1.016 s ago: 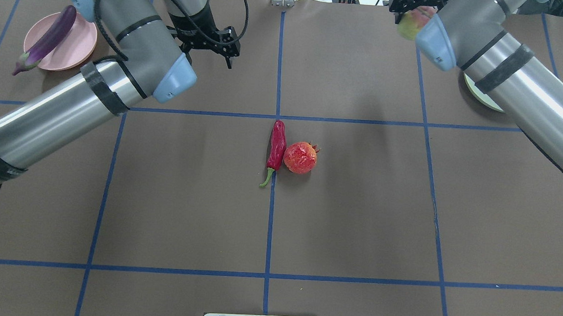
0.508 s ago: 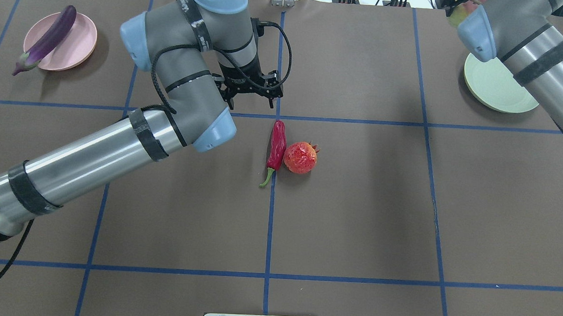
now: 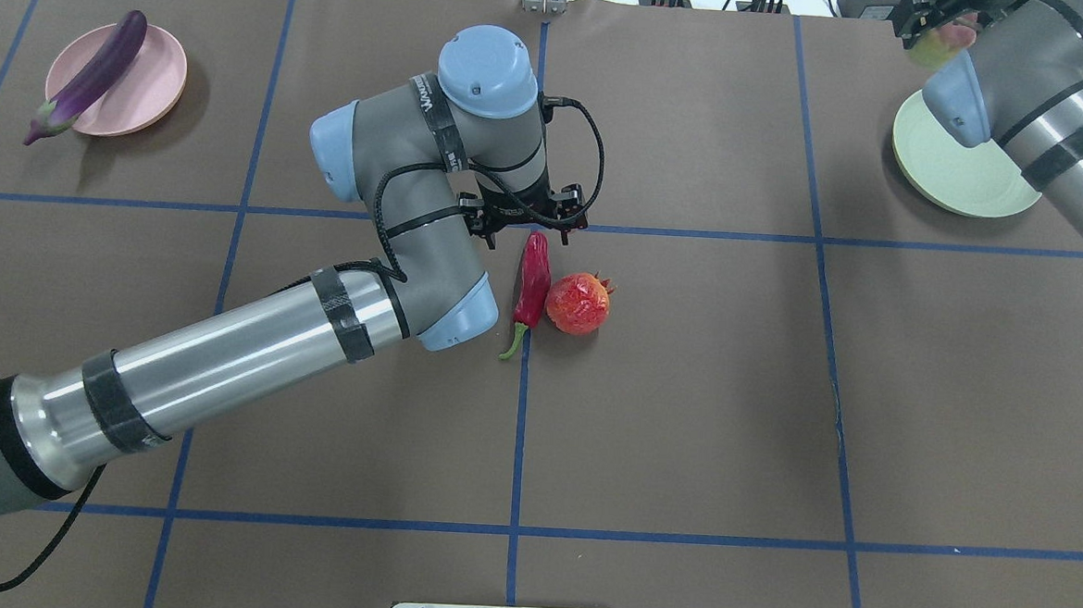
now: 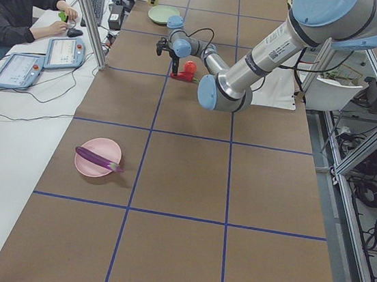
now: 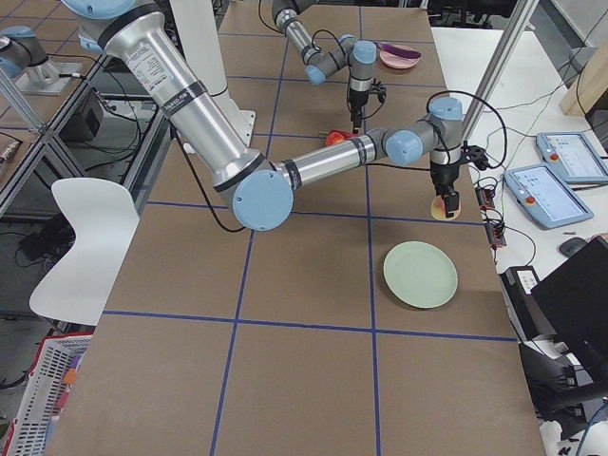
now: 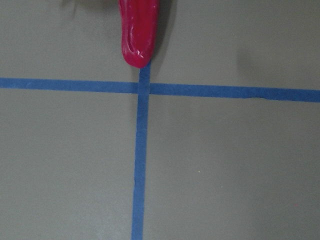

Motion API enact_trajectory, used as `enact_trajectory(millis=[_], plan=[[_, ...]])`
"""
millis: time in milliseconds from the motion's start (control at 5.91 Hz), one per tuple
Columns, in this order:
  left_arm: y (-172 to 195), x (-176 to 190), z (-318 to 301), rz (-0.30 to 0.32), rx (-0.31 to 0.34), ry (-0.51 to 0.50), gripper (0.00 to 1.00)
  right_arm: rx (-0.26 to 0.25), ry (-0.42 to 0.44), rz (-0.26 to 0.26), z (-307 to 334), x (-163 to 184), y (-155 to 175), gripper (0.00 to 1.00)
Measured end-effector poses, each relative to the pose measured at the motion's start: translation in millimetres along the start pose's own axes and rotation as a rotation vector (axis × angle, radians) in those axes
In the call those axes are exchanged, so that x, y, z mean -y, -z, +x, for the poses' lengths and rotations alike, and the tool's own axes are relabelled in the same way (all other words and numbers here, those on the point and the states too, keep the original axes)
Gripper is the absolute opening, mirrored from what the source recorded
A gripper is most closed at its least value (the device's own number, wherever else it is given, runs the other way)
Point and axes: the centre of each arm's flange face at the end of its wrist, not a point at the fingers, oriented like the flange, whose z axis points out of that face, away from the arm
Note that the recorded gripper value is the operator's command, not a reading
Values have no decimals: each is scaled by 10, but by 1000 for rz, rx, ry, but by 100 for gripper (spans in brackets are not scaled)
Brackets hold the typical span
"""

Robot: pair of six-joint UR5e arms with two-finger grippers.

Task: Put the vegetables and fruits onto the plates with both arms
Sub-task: 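Grasp the red chili pepper with the left gripper while the right lowers the peach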

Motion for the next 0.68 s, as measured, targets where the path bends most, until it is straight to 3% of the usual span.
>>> enact_trajectory(millis=[677], plan=[[-266, -105, 28, 8, -1, -17, 69, -35, 47, -30, 434, -137, -280, 0]])
